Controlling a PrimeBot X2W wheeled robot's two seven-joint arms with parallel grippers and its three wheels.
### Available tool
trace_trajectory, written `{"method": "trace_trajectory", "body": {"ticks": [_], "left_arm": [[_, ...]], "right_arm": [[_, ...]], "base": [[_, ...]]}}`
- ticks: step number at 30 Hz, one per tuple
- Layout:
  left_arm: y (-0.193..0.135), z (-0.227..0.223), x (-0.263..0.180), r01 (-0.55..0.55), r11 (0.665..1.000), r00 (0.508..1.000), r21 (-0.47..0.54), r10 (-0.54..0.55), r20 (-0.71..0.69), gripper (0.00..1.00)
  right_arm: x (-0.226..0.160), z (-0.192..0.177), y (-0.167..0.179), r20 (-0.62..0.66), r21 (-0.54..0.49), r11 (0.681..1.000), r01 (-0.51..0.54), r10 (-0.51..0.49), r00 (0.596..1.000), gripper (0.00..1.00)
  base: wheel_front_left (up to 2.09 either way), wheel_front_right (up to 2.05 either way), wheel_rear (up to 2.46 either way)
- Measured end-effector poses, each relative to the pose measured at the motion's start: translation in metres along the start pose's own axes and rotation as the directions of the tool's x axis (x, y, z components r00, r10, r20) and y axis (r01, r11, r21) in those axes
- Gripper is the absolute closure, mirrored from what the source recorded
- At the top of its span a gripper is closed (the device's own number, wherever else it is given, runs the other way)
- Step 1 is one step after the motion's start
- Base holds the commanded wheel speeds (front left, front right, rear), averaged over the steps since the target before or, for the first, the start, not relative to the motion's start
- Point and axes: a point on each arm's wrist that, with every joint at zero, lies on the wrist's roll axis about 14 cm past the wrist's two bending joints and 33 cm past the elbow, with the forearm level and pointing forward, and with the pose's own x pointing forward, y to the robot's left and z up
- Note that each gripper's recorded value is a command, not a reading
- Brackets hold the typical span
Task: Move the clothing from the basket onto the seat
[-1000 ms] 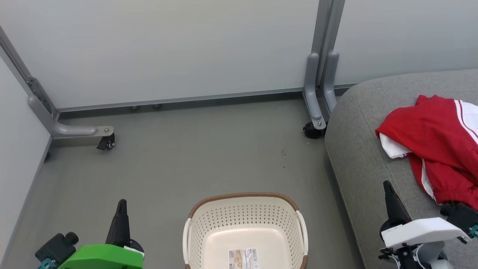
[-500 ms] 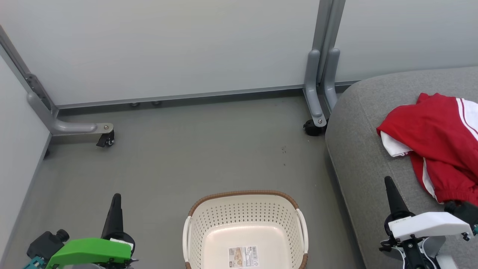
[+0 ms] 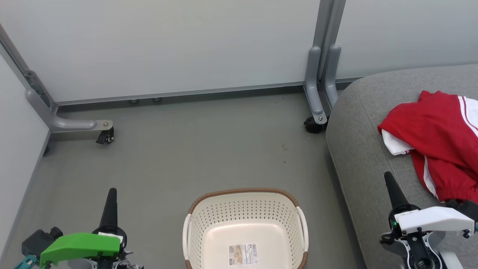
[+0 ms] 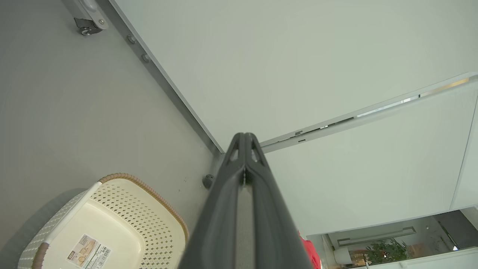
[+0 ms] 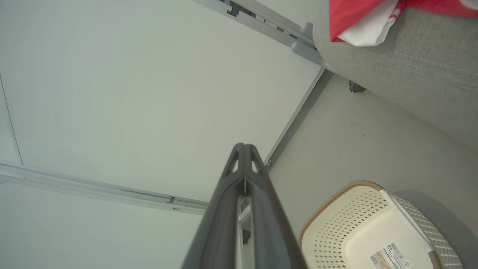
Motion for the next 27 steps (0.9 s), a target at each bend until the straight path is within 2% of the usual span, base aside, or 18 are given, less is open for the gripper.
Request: {"method": "trace_trajectory", "body": {"ticks": [12, 27], "left_arm": [[0.0, 0.005, 0.005, 0.004, 0.994, 1.0, -0.109, -0.003, 0.005, 1.0], [-0.002, 0.012, 0.011, 0.018, 0.974, 1.0, -0.226, -0.016, 0.012, 1.0]], "right_arm": [[0.004, 0.001, 0.0, -0.002, 0.111, 0.994, 0.001, -0.001, 1.0, 1.0], [0.01, 0.002, 0.001, -0.006, 0.239, 0.971, -0.003, 0.005, 1.0, 1.0]], "base": [[0.0, 0.0, 0.0], [0.0, 0.0, 0.0]]}}
